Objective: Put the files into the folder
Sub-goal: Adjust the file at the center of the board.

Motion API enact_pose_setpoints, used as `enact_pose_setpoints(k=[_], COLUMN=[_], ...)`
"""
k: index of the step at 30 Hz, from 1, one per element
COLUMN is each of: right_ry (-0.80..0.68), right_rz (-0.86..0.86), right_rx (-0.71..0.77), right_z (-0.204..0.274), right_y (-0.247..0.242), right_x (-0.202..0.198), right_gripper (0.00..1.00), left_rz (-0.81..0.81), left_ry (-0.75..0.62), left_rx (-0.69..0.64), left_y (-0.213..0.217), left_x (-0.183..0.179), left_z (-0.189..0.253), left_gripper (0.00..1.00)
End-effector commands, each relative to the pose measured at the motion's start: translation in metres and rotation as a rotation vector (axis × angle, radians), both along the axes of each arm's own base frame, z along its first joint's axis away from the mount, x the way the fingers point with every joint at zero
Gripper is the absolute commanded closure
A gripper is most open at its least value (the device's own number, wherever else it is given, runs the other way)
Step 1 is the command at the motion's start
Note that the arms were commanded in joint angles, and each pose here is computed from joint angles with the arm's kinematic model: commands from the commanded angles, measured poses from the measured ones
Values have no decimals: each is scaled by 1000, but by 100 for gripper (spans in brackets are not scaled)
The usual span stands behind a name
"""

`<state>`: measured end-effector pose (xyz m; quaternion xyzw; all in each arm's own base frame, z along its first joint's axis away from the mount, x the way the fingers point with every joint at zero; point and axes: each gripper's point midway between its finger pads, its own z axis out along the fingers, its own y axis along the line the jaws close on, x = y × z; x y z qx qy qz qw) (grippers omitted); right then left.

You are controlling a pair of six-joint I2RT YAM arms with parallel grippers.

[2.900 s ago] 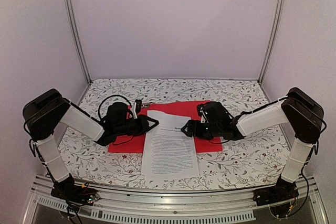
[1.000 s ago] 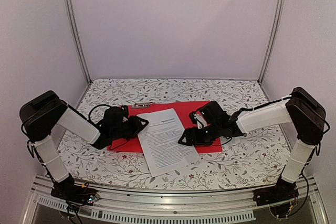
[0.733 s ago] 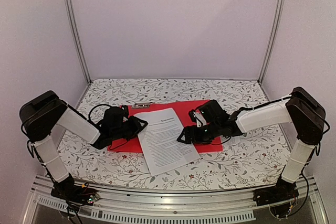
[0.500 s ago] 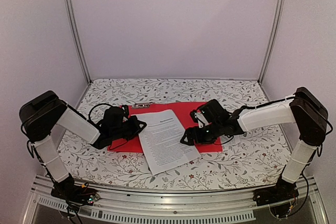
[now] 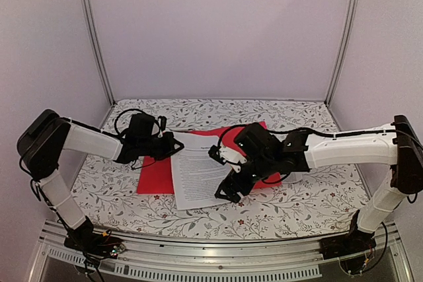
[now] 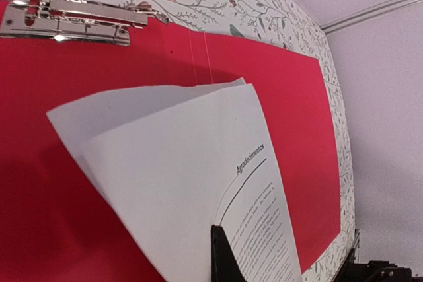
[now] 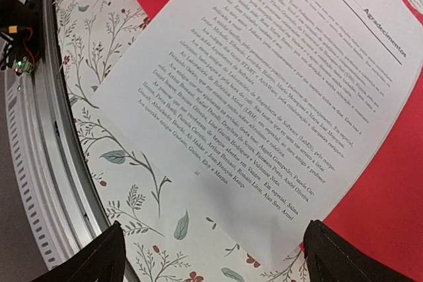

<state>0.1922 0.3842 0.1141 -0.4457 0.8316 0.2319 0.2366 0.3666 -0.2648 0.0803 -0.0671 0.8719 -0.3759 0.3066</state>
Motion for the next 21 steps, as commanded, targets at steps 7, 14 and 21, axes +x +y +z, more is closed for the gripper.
enact_pose_setpoints(k=[7,14,21], right_ry=[-156,-169,-199], right_rz=[340,404,425], right_rx=[-255,-292,-351], right_z=[-44,-65,-79], right_y=[38,60,69], right_x=[-42,-52,-55], right_gripper=[6,6,6], left_rz=[-286,-294,-293], left_ry=[193,227,242], left_rx=[107,79,81], left_y=[8,2,2], left_x=[-33,-33,-33], left_z=[-25,-36,-42], left_gripper=[100,100,98])
